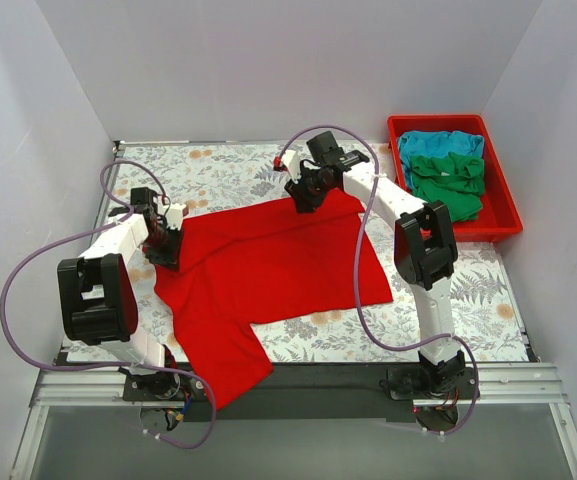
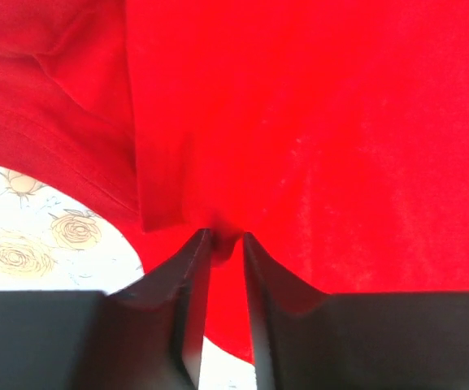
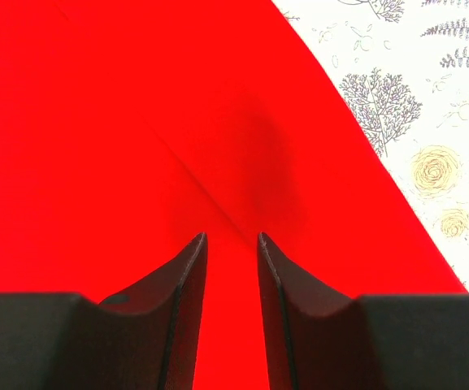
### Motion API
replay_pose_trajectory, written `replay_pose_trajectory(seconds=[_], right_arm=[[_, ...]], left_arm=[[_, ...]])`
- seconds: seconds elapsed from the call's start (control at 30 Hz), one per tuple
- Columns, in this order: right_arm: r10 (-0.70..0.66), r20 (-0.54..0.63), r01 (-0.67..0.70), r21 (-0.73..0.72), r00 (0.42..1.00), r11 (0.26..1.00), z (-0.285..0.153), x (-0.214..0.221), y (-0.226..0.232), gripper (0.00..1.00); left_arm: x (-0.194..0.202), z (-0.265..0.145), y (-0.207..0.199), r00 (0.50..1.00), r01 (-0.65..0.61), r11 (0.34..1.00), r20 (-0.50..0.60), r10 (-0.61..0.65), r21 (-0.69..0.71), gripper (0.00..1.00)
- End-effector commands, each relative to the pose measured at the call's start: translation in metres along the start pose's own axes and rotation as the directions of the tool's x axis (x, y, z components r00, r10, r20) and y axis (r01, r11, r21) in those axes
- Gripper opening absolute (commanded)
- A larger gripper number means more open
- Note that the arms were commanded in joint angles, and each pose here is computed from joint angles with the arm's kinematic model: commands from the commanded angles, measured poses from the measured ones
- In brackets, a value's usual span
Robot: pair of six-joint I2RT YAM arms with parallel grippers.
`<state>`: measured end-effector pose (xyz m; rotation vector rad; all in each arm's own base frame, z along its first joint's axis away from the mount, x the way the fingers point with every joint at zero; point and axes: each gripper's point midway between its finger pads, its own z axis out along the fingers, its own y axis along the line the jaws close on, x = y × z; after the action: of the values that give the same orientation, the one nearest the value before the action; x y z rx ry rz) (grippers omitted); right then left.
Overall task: Fold and stack the t-shirts
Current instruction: Fold the tshirt
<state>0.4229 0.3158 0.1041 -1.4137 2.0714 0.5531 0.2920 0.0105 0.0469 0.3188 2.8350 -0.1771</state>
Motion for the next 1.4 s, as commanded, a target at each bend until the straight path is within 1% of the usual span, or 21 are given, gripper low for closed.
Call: replay_pose_trajectory(seconds=[0.0,0.03,0.13,0.23,0.37,0.83,1.27,1.3,1.37], right_arm=[[-0.019,0.003,0.019,0.005,1.0,1.0,-0.006,-0.003,0.002,0.37],[-0.02,0.002,0.02,0.007,1.0,1.0,-0.006,-0.003,0.002,0.37],[-0.026,0.007,0.026,0.015,1.0,1.0,-0.009,-0.004,-0.001,0.36],[-0.023,0.007,0.023,0.019,1.0,1.0,-0.009,-0.005,-0.003,0.33],[-0.021,0.006,0.02,0.018,1.0,1.0,-0.011,-0.005,-0.002,0.33],[-0.024,-0.008,0.024,0.014,1.0,1.0,-0.011,0.0,-0.001,0.33],[-0.029,-0.023,0.029,0.021,0.999,0.999,-0.01,0.005,-0.003,0.33],[-0.03,-0.023,0.031,0.022,0.999,0.999,-0.01,0.005,-0.003,0.33],[-0.033,-0.032,0.034,0.028,0.999,0.999,-0.01,0.007,-0.005,0.33]], left_arm=[[-0.005,-0.01,-0.011,1.0,-0.022,0.998,0.012,0.022,0.05,0.17],[-0.006,-0.012,-0.012,1.0,-0.021,0.998,0.011,0.021,0.06,0.12],[-0.009,-0.019,-0.016,1.0,-0.024,0.997,0.015,0.023,0.073,0.04],[-0.011,-0.023,-0.015,0.999,-0.028,0.997,0.02,0.026,0.067,0.0],[-0.018,-0.034,-0.018,0.998,-0.049,0.996,0.047,0.045,0.073,0.0],[-0.015,-0.069,-0.056,0.991,-0.131,0.977,0.056,0.123,0.169,0.0],[0.006,-0.058,-0.062,0.991,-0.125,0.973,-0.02,0.131,0.197,0.0],[0.007,-0.056,-0.069,0.986,-0.153,0.967,-0.029,0.162,0.202,0.0],[0.011,-0.053,-0.068,0.983,-0.166,0.965,-0.039,0.177,0.205,0.08]])
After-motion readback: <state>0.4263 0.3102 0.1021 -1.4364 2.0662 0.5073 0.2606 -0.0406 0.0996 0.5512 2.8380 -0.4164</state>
